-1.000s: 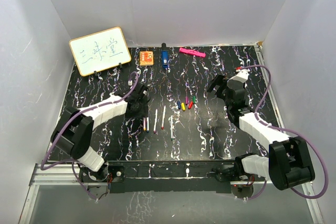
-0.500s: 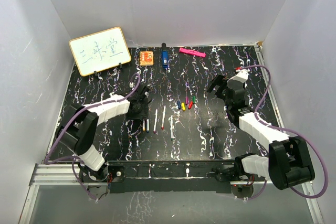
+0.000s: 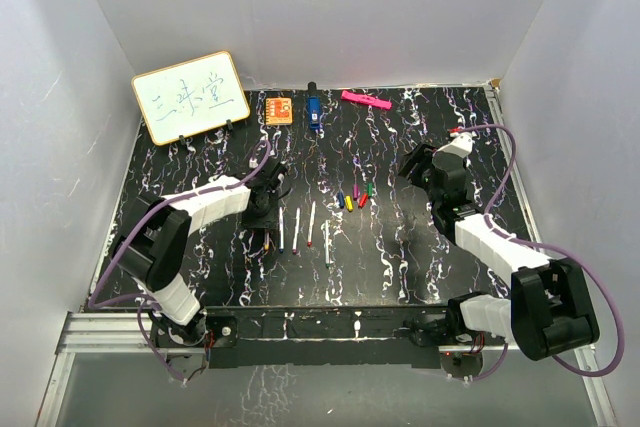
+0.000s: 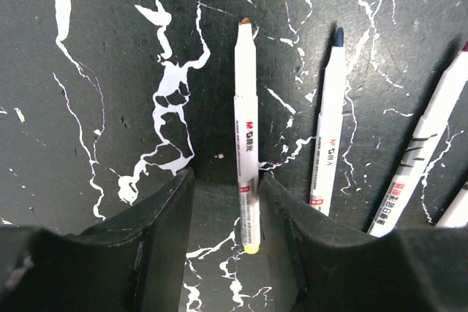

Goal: Insert the pens into the pen caps

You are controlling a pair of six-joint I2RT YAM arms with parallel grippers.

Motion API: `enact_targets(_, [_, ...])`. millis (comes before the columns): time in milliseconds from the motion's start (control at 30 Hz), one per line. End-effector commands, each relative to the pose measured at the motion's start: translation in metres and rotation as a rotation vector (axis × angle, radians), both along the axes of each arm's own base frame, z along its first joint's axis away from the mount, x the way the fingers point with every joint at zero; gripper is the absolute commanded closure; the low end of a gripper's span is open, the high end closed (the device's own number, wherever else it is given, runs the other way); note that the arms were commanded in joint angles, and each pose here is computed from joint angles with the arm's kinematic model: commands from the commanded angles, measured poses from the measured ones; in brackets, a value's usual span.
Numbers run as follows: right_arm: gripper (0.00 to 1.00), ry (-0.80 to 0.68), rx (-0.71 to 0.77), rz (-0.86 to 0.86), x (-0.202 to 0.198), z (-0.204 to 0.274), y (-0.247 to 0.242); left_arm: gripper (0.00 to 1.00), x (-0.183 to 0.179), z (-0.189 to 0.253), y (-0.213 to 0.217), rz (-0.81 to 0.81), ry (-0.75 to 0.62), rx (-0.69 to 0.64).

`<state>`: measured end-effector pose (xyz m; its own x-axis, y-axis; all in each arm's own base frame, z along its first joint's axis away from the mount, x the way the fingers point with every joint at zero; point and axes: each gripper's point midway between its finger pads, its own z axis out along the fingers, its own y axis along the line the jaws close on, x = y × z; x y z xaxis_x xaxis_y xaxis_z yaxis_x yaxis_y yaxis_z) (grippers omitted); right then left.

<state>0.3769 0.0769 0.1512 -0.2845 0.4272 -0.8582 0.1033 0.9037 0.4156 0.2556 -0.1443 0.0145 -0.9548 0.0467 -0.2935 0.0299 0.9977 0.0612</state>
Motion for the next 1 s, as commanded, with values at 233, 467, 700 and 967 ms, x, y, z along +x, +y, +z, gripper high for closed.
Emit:
enact_targets(233, [0.62,-0.085,0.091,0.044,0.011,0.026,0.009,0.62,-0.034,-0.014,0.010,-0.076,0.171,0.034])
enact_targets(467, [0.02,-0.072,0.263,0.228,0.012,0.025,0.022,0.60,-0.029,-0.015,0.008,-0.077,0.168,0.014])
enact_targets(700, [0.02,-0.131,0.373,0.329,0.013,0.033,0.028,0.66,-0.027,-0.012,0.008,-0.067,0.156,0.005])
enact_targets(967, [0.02,-0.121,0.363,0.320,0.014,0.033,0.026,0.62,-0.012,-0.013,0.004,-0.082,0.145,0.019])
